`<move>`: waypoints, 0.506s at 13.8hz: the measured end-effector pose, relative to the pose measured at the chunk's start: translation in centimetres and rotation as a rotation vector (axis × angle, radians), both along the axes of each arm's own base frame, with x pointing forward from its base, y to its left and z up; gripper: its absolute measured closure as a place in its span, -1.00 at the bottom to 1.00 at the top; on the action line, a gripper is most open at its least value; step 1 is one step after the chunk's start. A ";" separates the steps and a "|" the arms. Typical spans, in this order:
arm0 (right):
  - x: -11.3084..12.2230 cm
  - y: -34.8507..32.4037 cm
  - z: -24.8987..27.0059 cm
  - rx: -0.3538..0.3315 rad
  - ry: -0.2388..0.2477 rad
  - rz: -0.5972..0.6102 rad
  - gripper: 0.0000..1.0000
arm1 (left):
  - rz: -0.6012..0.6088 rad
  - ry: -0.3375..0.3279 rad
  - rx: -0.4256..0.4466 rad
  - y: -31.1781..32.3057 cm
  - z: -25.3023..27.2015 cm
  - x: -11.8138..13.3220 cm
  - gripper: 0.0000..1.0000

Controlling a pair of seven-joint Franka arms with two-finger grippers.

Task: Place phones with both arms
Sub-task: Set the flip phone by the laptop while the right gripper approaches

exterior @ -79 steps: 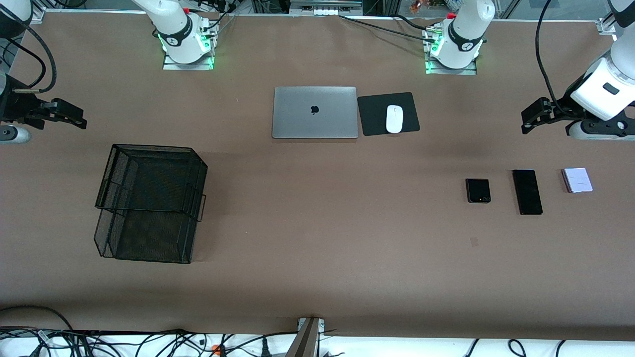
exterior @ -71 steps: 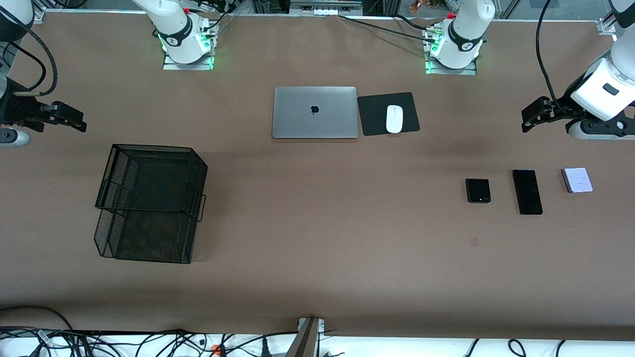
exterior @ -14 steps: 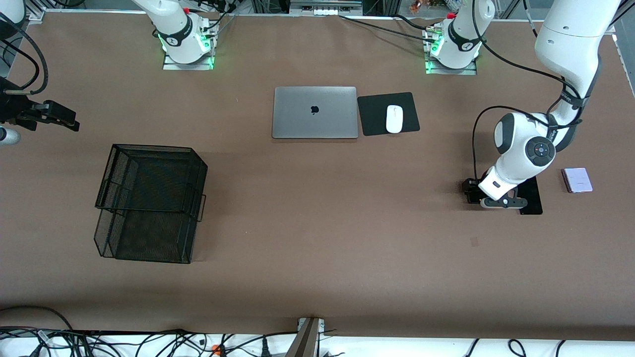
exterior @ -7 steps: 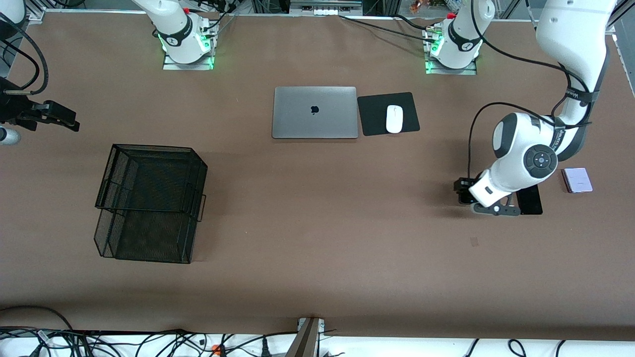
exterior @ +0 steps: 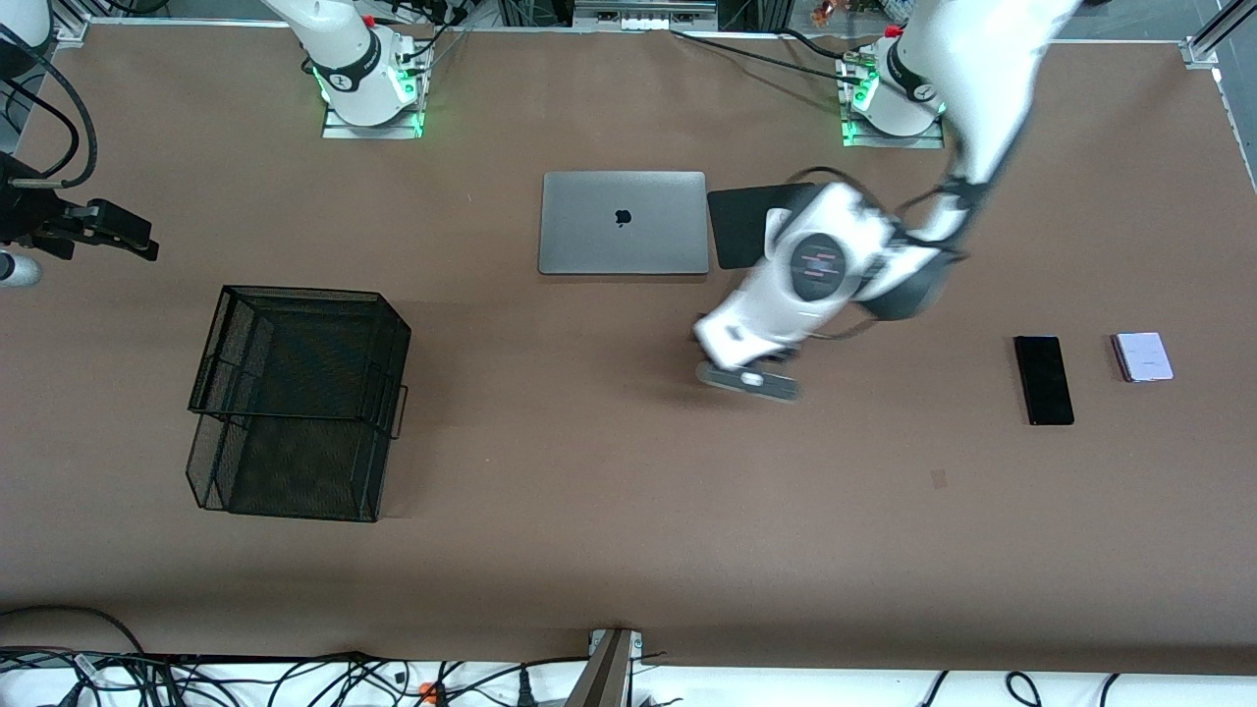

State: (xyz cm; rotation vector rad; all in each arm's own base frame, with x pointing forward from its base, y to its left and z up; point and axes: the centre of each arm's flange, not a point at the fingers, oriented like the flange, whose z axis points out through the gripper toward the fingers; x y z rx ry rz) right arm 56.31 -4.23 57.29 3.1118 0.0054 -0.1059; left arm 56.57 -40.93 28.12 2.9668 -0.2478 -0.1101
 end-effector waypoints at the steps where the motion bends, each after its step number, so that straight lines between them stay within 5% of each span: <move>1: 0.0 0.0 0.0 0.000 0.000 0.000 -1.00 | 0.028 -0.013 -0.037 -3.4 -1.5 -0.8 -0.61; 5: 0.0 0.0 0.0 0.000 0.000 0.000 -1.00 | 0.081 -0.027 -0.118 -6.9 -8.0 -2.1 -0.61; 7: 0.0 0.0 0.0 0.000 -0.001 0.000 -1.00 | 0.094 -0.027 -0.117 -6.4 -8.2 -1.4 -0.90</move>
